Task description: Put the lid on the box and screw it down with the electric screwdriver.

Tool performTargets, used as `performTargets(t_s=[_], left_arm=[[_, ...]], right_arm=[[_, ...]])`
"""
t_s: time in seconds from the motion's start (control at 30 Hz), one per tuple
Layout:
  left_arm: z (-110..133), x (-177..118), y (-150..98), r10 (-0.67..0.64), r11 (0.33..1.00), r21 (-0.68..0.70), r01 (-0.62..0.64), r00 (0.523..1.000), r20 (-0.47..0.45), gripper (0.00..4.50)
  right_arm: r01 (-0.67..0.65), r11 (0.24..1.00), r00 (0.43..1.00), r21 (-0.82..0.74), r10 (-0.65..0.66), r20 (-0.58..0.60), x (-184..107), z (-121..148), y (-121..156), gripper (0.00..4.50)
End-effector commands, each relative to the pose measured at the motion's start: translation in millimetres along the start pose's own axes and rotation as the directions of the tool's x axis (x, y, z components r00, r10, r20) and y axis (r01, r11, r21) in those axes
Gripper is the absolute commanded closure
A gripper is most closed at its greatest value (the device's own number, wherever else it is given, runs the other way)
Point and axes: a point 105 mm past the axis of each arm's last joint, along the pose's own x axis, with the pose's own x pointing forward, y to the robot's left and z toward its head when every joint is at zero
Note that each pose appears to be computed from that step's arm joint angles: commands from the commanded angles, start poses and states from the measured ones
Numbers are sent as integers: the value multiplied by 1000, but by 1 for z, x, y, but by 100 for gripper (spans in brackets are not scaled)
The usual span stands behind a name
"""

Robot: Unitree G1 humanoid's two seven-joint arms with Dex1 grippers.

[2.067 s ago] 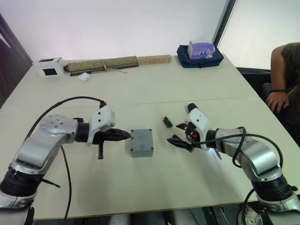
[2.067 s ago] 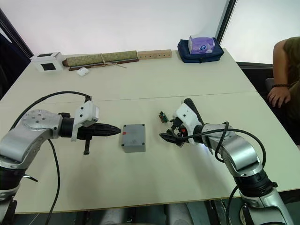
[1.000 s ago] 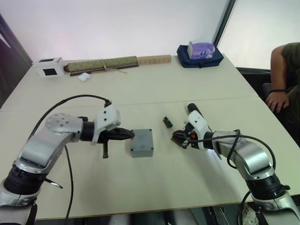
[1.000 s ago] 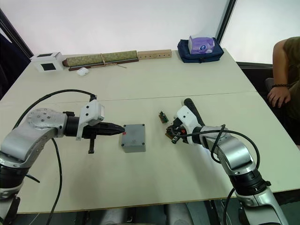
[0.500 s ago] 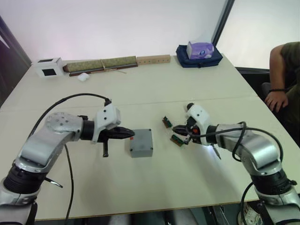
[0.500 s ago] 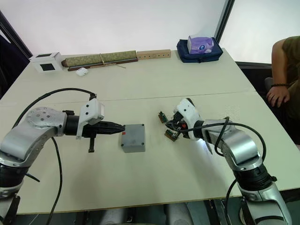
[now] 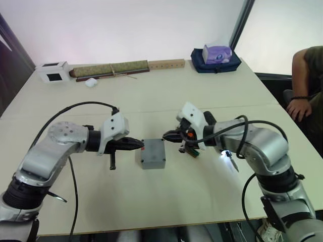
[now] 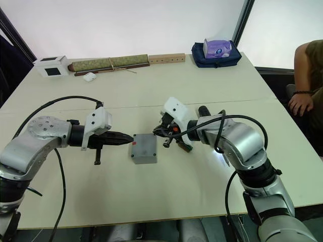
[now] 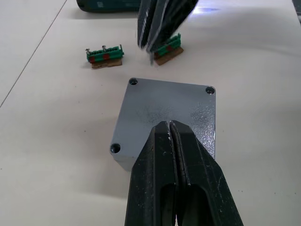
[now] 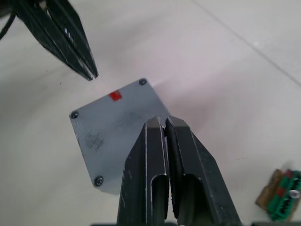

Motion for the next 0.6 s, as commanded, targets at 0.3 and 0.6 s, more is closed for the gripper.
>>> performTargets(t_s=[0.3,0.6], left_arm=[[7,-4,-1,23,999,28,-23,1000,21,450],[5,-3,-2,23,999,26,-23,1000,20,450]], right_arm=[[10,998,1000,-69,-9,21,8,12,-8,440],[6,997,1000,-75,-6,-8,16,9,-13,440]])
